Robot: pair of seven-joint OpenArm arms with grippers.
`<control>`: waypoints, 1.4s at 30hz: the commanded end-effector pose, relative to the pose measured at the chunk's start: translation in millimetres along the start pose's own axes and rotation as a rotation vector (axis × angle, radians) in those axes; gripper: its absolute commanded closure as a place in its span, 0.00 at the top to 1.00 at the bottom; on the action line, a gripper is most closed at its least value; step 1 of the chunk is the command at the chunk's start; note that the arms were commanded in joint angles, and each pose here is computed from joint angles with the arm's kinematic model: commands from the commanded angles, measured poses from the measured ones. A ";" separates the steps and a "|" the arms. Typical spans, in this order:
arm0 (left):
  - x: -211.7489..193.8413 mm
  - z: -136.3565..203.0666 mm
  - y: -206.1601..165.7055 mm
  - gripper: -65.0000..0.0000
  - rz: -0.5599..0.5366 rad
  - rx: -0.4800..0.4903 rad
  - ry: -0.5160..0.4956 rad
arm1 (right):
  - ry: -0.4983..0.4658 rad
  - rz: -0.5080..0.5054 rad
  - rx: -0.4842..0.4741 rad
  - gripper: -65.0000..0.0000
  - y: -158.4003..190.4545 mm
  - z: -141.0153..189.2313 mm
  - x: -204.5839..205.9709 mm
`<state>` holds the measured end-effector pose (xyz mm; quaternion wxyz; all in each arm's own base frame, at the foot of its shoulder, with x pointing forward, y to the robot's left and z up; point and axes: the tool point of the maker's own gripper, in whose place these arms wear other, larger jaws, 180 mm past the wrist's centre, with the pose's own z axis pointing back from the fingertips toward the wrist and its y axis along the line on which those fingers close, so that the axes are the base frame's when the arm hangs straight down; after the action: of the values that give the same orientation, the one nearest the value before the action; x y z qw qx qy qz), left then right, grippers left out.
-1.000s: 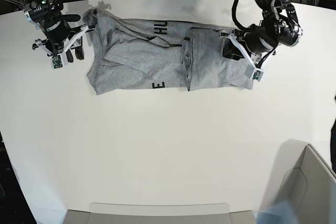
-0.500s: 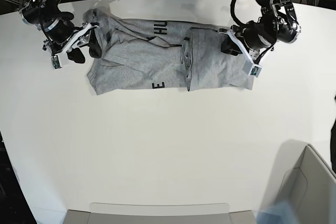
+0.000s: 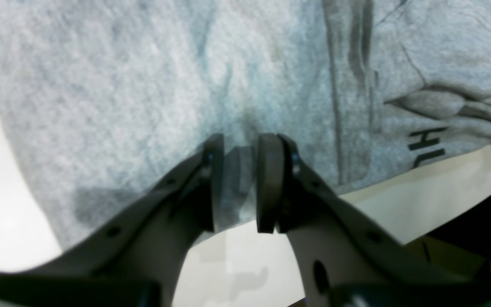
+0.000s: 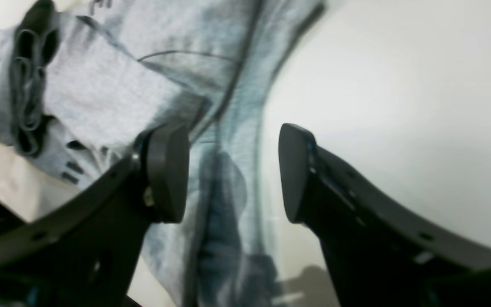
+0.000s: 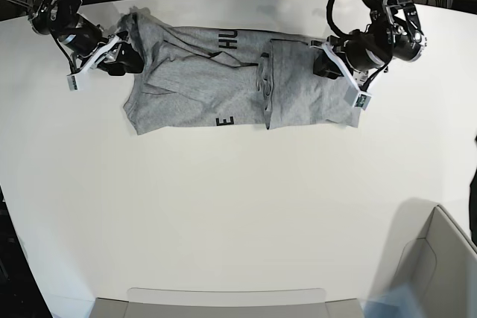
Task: Fold the T-shirt properly
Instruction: 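Grasp the other strip end with the right gripper and fold it inward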
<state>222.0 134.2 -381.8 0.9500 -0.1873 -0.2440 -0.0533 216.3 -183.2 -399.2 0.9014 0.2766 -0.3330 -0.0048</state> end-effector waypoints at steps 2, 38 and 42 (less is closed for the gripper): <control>6.3 3.2 -2.5 0.20 -0.014 -0.008 -0.017 | -0.023 -0.004 0.012 0.51 -3.8 -1.4 6.1; -10.8 3.2 -2.5 0.20 -0.001 -0.011 0.018 | -0.012 0.009 0.165 0.00 45.2 -49.4 17.6; -9.9 4.3 -1.7 0.20 -0.001 -0.009 0.014 | -0.043 -0.006 0.092 0.00 20.7 -38.8 36.2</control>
<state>207.3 134.3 -389.7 0.9542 -0.1885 -0.2263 -0.0522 254.2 -152.1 -404.4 0.8924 0.3135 -0.3245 0.0007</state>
